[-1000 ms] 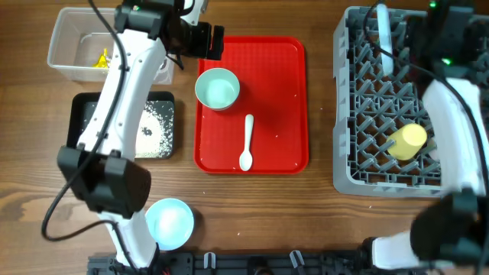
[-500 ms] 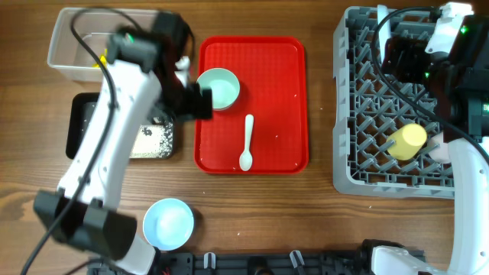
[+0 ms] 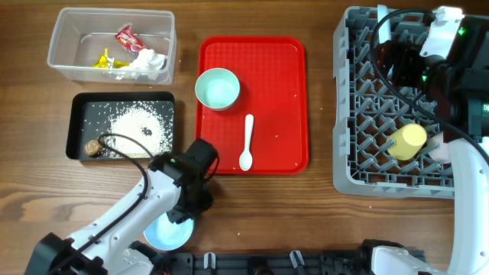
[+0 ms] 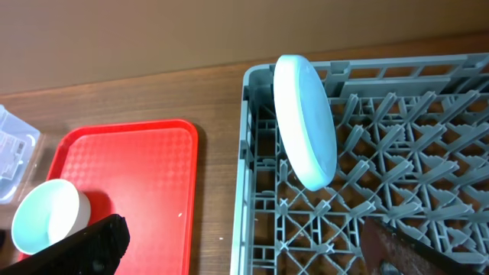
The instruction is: Sort waste into correct bins and load items into the dishwasher rack
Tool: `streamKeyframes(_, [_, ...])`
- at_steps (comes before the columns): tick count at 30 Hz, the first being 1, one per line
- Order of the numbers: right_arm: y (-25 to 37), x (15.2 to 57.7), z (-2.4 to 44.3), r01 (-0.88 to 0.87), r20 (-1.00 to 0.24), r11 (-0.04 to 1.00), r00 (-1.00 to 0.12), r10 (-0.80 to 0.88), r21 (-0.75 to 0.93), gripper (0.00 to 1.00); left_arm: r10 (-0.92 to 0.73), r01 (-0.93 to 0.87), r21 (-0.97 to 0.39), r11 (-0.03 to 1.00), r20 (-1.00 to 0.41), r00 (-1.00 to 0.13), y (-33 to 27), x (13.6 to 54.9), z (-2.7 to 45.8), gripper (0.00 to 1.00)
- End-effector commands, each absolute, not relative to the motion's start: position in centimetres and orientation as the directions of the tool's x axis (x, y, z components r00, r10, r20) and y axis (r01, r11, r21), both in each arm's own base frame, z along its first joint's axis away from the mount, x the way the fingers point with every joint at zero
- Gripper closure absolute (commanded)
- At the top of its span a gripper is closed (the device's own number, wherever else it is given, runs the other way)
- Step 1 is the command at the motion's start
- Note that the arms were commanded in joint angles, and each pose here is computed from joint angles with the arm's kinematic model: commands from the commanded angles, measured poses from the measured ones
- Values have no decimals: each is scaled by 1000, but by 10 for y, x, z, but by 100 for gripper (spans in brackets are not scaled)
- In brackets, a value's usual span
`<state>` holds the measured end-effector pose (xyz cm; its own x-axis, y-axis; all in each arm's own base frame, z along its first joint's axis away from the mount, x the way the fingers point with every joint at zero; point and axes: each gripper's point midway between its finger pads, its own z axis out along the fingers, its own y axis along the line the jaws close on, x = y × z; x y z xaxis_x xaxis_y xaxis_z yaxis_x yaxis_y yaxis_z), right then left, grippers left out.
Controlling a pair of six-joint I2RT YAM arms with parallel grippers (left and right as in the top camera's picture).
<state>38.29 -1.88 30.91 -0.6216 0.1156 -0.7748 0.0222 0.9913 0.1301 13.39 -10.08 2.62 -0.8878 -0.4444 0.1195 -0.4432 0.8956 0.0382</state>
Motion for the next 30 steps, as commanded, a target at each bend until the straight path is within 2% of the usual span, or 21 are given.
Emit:
streamKeyframes(1, [-14, 383, 307, 11, -766, 988, -630, 126, 153, 0, -540, -533, 88, 841, 118, -833, -89, 119, 8, 68])
streamKeyframes(3, [-14, 383, 307, 12, -765, 988, -631, 126, 154, 0, -538, -533, 73, 843, 105, -836, -90, 122, 5, 95])
streamKeyframes(7, [-13, 382, 305, 11, -759, 988, -639, 127, 156, 0, -510, -512, -26, 859, 64, -858, -108, 149, 16, 96])
streamKeyframes(10, [-13, 381, 304, 11, -757, 988, -641, 127, 157, 0, -355, -342, -180, 922, -41, -934, -140, 197, 62, 96])
streamKeyframes(12, [-13, 381, 304, 10, -755, 987, -643, 130, 161, 0, -239, -169, -280, 945, -237, -942, -164, 248, 110, 96])
streamKeyframes(14, [-10, 381, 302, -1, -749, 985, -649, 130, 172, 1, -141, 10, -339, 941, -418, -897, -186, 285, 140, 96])
streamKeyframes(16, [-8, 381, 296, -5, -735, 984, -665, 132, 181, 1, -79, 111, -339, 934, -501, -862, -202, 306, 141, 96])
streamKeyframes(20, [-8, 380, 285, 2, -703, 982, -698, 135, 187, 2, -32, 109, -297, 949, -434, -900, -214, 318, 91, 96])
streamKeyframes(22, [-6, 381, 284, -8, -700, 981, -701, 133, 195, 2, -22, 108, -292, 950, -412, -911, -219, 321, 73, 82])
streamKeyframes(24, [-2, 381, 285, -27, -702, 978, -700, 131, 209, 3, -20, 138, -347, 927, -415, -910, -232, 324, 76, 34])
streamKeyframes(25, [4, 381, 286, -62, -707, 974, -698, 114, 218, 3, -23, 143, -356, 924, -425, -905, -234, 326, 81, 25])
streamKeyframes(27, [19, 382, 292, -166, -727, 957, -684, 61, 237, 5, -29, 158, -368, 916, -455, -890, -238, 332, 98, 14])
streamKeyframes(30, [46, 387, 294, -258, -741, 931, -671, 20, 259, 8, -29, 199, -374, 906, -523, -852, -241, 341, 160, 0])
